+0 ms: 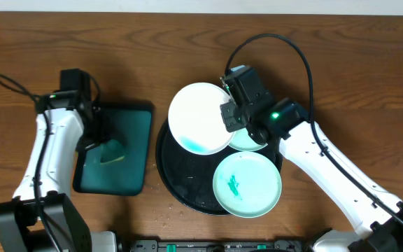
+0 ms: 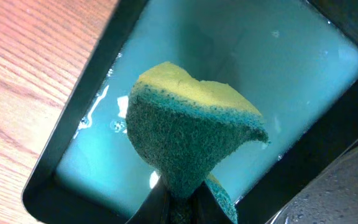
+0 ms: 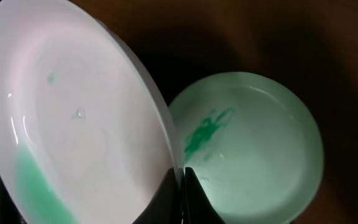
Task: Clean dirty plates on tray and stack at the side
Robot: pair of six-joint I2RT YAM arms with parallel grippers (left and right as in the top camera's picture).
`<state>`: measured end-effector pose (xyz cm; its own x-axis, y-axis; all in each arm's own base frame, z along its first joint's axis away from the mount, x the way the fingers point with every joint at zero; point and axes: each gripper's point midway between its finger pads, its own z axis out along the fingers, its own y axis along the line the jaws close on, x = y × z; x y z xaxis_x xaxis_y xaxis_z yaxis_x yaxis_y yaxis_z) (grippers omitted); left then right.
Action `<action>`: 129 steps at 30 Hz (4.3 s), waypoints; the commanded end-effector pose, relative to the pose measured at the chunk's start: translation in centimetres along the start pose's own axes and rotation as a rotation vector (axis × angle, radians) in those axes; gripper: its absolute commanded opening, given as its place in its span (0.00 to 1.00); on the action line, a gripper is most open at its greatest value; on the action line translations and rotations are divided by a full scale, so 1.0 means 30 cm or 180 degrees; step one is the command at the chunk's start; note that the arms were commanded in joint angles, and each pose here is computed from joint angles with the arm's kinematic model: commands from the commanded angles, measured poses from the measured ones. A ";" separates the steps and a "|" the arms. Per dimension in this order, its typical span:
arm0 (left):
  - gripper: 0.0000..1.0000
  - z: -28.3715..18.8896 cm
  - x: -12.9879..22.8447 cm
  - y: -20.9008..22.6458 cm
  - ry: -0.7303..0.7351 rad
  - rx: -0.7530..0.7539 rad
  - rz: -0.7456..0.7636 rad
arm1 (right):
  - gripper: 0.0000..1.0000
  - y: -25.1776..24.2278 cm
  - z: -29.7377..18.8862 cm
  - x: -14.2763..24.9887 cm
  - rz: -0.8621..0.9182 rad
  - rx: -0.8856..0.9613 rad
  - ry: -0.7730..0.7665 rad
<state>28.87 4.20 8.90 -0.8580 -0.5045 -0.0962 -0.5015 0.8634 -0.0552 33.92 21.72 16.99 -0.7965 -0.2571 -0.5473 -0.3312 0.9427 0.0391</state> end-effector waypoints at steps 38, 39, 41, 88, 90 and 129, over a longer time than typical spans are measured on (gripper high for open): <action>0.07 -0.406 -0.211 0.261 -0.0868 0.0565 -0.1008 | 0.01 0.562 0.192 -0.310 -0.0903 0.0255 -0.0779; 0.07 -0.406 -0.211 0.261 -0.0867 0.0565 -0.1009 | 0.01 0.572 0.179 -0.315 -0.0988 0.0350 -0.0851; 0.07 -0.406 -0.211 0.261 -0.0868 0.0565 -0.1009 | 0.01 0.587 0.148 -0.322 -0.1148 0.0581 -0.1001; 0.07 -0.386 -0.206 0.248 -0.0796 0.0587 -0.1001 | 0.01 0.680 0.129 -0.160 -0.1070 0.0267 -0.0584; 0.07 -0.379 -0.206 0.236 -0.0770 0.0590 -0.0966 | 0.01 0.679 0.114 -0.174 -0.0927 0.0000 -0.0503; 0.07 0.306 0.025 -0.089 0.1137 -0.0298 0.0654 | 0.01 -0.913 0.000 -0.012 0.2516 0.0302 0.0859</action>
<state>31.28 1.38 0.90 -0.9200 -0.3261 0.2175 -0.3323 0.9431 0.0087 42.69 -3.62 18.56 -0.8610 0.4586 -0.2197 0.4065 0.8804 0.2444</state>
